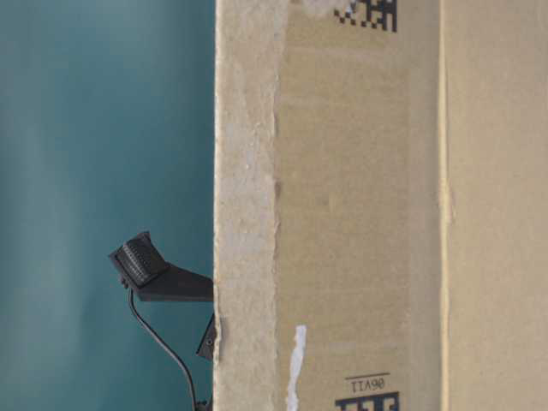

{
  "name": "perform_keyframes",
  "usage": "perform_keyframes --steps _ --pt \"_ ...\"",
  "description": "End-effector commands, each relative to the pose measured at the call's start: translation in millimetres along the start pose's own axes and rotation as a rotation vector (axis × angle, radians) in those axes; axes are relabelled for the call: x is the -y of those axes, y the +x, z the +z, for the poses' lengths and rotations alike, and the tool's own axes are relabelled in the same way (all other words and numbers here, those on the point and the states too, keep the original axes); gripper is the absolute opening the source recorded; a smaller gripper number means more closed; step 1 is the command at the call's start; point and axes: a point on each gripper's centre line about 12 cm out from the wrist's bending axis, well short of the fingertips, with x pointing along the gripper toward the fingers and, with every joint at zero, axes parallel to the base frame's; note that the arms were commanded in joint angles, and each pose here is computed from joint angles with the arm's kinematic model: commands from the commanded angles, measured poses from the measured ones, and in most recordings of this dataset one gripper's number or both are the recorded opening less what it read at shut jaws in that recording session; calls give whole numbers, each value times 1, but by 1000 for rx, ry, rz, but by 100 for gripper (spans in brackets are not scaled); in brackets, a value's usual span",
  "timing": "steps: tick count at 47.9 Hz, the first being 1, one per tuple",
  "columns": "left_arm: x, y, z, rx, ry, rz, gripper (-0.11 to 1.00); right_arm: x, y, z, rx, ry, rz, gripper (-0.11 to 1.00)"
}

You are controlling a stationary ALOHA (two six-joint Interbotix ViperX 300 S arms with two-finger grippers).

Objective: Close the cardboard box.

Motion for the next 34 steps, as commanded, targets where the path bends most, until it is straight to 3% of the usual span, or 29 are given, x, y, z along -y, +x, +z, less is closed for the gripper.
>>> perform_keyframes --steps 1,14,24,34 --pt "8 -3 7 14 6 -17 0 -1 4 4 27 5 2 0" --pt "8 -3 7 16 6 -17 0 12 2 10 59 19 -35 0" --pt "10 -3 7 16 7 -21 0 50 -11 23 117 57 -154 0" --pt "10 -3 8 18 8 -22 0 83 -16 16 76 116 -262 0"
